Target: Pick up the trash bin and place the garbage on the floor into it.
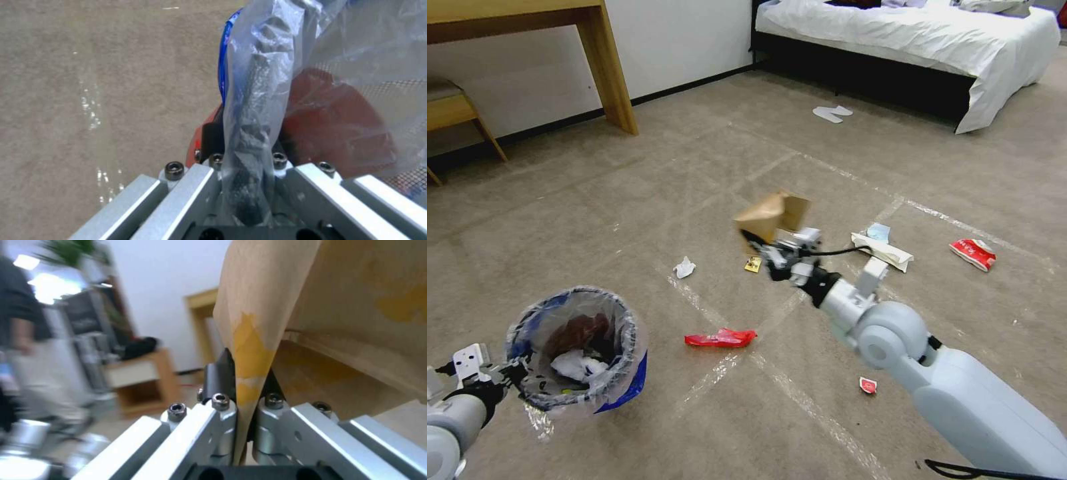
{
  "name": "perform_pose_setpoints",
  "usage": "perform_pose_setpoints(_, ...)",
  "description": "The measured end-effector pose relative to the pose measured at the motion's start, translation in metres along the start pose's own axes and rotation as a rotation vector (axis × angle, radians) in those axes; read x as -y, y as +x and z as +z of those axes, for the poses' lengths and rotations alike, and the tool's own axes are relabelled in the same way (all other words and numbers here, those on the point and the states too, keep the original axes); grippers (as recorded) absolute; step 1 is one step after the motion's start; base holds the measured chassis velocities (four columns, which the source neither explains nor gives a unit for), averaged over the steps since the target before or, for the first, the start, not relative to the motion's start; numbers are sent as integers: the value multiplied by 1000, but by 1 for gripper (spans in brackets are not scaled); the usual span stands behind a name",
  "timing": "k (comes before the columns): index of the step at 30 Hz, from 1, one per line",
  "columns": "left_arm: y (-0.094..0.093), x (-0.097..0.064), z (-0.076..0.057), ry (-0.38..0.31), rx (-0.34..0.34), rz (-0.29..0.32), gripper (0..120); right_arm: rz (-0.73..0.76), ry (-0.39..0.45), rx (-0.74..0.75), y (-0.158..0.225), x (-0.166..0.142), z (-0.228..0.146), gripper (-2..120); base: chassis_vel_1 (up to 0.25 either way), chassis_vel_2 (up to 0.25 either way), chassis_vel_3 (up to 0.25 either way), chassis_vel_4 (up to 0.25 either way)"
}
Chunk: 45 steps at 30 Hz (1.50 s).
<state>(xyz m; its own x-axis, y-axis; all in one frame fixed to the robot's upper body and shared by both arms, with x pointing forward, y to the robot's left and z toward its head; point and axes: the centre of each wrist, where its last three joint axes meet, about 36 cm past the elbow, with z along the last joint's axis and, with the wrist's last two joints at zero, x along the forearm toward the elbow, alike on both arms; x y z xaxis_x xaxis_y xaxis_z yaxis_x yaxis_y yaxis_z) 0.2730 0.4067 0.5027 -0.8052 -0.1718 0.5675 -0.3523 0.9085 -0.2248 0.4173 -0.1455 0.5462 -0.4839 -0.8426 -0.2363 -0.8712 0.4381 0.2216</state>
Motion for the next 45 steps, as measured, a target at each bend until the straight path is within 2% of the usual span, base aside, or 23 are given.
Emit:
perform_pose_setpoints(2, 1, 3, -1, 3, 0, 14, 0, -80, -54, 7, -23, -16, -3, 0, 0, 0, 0, 0)
perform_pose_setpoints(6, 1, 5, -1, 1, -3, 21, 0, -161, -115, -7, -53, -26, 3, 0, 0, 0, 0, 0)
perform_pose_setpoints(10, 1, 5, -2, -1, -5, 25, 0, -221, -146, -21, -77, -34, 11, 0, 0, 0, 0, 0)
perform_pose_setpoints(14, -2, 5, -3, -5, -6, 28, 0, -306, -198, -53, -115, -55, 27, 0, 0, 0, 0, 0)
perform_pose_setpoints(18, -3, 6, -4, -4, -5, 30, 0, -344, -227, -91, -136, -70, 42, 0, 0, 0, 0, 0)
perform_pose_setpoints(30, -6, 5, -6, -5, -3, 29, 0, -383, -236, -218, -155, -88, 74, 0, 0, 0, 0, 0)
perform_pose_setpoints(45, -2, 5, -9, -7, 8, 32, 0, -349, -165, -290, -153, -70, 101, 0, 0, 0, 0, 0)
